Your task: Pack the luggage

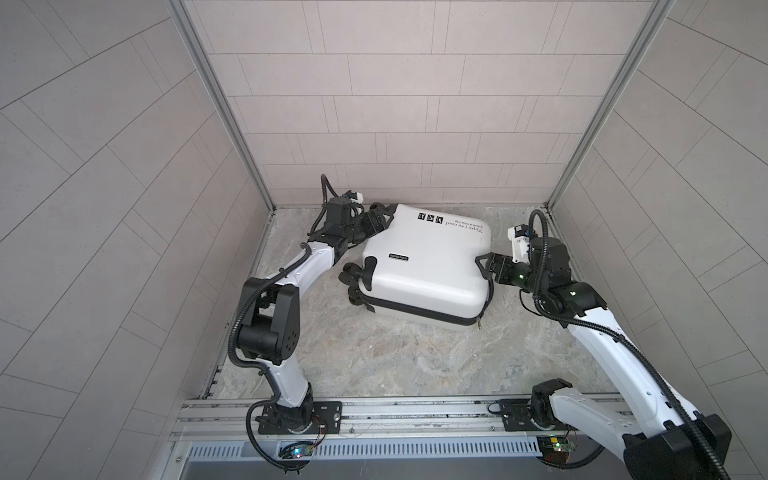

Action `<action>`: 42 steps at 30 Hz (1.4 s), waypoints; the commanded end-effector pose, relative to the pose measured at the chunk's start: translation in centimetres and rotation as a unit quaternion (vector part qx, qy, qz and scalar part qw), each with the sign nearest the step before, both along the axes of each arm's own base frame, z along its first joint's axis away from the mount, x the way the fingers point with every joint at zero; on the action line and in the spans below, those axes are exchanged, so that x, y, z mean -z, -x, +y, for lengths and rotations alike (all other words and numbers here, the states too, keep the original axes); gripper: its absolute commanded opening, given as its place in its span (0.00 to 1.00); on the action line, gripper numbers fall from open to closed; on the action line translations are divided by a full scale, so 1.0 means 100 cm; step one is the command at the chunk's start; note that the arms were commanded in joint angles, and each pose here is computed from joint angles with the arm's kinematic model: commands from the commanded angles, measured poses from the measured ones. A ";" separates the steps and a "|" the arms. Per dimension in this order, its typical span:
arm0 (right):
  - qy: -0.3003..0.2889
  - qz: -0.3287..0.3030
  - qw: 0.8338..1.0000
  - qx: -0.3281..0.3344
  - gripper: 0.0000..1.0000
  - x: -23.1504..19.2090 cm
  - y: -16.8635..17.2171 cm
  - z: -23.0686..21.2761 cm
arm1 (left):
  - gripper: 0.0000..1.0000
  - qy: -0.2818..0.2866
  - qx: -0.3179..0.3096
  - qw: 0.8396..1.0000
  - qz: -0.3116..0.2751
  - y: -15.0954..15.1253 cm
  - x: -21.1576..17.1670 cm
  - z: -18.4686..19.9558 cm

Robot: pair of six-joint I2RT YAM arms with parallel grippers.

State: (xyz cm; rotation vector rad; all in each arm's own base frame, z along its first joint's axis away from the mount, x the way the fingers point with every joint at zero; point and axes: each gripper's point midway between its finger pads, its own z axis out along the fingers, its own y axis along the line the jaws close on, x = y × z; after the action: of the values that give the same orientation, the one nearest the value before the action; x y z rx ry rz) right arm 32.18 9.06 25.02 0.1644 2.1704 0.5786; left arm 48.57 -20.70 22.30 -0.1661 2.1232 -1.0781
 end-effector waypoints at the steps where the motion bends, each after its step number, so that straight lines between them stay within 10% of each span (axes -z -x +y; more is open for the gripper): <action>1: 0.011 0.013 0.999 0.040 0.90 0.001 -0.006 -0.022 | 0.95 0.022 0.007 0.998 -0.057 0.004 -0.060 -0.007; 12: -0.033 0.009 0.992 0.121 0.88 -0.015 -0.080 -0.061 | 0.92 -0.165 -0.055 0.984 -0.039 0.129 -0.069 0.069; 23: -0.078 0.044 0.995 0.052 0.84 -0.003 -0.180 -0.036 | 0.89 -0.118 -0.058 0.989 0.067 0.261 0.001 0.080; 42: -0.131 0.097 0.984 -0.073 0.76 0.045 -0.192 0.005 | 0.89 -0.083 -0.054 0.991 0.092 0.196 0.052 0.041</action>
State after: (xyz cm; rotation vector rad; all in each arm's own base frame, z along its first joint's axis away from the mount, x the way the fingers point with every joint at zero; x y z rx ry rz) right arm 53.60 7.59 21.17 0.2530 2.2557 0.8741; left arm 26.88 -16.39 15.51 -0.3186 2.4093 -0.8451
